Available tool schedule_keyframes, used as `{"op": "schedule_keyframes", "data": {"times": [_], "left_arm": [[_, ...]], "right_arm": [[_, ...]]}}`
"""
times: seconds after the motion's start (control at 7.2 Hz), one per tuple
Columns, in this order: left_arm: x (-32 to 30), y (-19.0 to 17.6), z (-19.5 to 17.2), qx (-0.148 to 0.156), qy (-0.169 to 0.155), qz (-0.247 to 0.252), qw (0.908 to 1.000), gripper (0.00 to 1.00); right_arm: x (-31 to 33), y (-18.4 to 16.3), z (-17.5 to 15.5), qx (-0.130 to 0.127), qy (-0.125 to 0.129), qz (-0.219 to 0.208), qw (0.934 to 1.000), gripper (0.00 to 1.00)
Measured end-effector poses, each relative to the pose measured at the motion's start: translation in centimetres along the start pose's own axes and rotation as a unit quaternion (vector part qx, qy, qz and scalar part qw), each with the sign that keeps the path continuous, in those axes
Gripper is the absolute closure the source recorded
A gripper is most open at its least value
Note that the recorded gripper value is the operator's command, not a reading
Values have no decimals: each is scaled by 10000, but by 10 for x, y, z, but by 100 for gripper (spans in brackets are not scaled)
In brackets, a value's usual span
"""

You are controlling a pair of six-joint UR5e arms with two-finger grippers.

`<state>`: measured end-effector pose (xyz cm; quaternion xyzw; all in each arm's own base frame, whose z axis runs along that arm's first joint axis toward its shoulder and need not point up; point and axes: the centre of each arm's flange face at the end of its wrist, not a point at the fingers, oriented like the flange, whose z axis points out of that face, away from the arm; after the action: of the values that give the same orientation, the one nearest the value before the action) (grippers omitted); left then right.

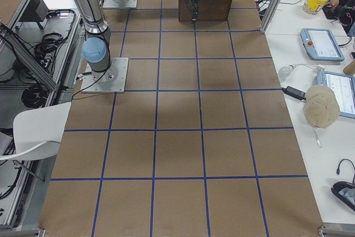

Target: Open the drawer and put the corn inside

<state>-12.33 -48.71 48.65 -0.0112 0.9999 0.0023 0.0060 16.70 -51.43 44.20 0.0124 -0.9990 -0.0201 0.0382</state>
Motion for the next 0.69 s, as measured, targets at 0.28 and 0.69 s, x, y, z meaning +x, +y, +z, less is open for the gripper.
{"op": "schedule_keyframes", "data": {"times": [0.28, 0.69], "left_arm": [[0, 1, -2, 11, 11, -21, 10000, 0], [-1, 2, -2, 20, 14, -27, 10000, 0]], "right_arm": [[0, 0, 0, -3, 0, 0, 10000, 0], [0, 0, 0, 0, 0, 0, 10000, 0]]}}
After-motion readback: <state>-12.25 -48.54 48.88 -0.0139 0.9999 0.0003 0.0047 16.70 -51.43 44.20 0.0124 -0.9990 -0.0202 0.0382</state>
